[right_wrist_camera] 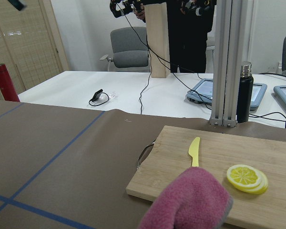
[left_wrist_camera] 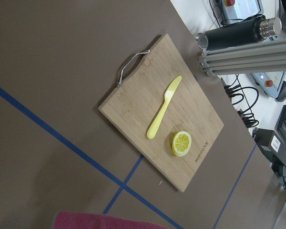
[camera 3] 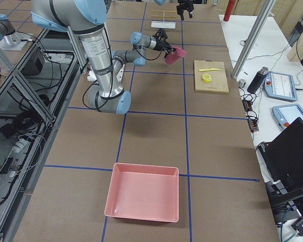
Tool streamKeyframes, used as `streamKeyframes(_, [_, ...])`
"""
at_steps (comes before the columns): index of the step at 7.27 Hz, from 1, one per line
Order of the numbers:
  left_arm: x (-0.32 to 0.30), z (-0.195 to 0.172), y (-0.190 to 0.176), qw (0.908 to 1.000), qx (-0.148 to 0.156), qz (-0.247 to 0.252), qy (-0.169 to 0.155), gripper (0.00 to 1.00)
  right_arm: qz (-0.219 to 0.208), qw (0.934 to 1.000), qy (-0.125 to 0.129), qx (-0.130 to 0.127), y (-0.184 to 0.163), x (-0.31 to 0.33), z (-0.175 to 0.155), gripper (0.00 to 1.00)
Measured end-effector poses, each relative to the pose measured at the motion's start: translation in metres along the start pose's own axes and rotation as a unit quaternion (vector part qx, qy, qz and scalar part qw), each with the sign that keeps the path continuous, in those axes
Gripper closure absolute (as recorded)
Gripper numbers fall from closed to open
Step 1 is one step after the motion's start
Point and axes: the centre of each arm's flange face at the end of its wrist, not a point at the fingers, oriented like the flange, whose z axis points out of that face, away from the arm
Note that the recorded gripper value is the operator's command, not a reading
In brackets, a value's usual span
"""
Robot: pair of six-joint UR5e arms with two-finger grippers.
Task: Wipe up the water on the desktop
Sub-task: 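Open the left gripper and withdraw it while the right gripper holds the towel, then carry the towel with the right gripper toward the nearer table area and lower it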
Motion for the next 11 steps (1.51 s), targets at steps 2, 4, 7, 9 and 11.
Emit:
streamKeyframes(2, [-0.024, -0.015, -0.035, 0.9912, 0.029, 0.127, -0.027, 0.01, -0.011, 0.9998, 0.018, -0.002, -0.007, 0.012, 0.007, 1.00])
streamKeyframes(4, [-0.065, -0.034, -0.080, 0.9602, 0.047, 0.266, -0.072, 0.01, -0.013, 0.9996, 0.025, -0.003, -0.011, 0.024, 0.012, 1.00])
streamKeyframes(7, [-0.122, -0.082, -0.159, 0.8909, 0.035, 0.409, -0.194, 0.01, -0.013, 0.9992, 0.033, -0.019, -0.017, 0.057, 0.023, 1.00])
streamKeyframes(9, [-0.173, -0.129, -0.223, 0.8446, 0.000, 0.469, -0.259, 0.01, -0.023, 0.9974, 0.049, -0.049, -0.016, 0.094, 0.029, 1.00])
streamKeyframes(11, [-0.226, -0.171, -0.277, 0.8222, -0.040, 0.484, -0.296, 0.01, -0.044, 0.9904, 0.080, -0.104, -0.033, 0.110, 0.002, 1.00])
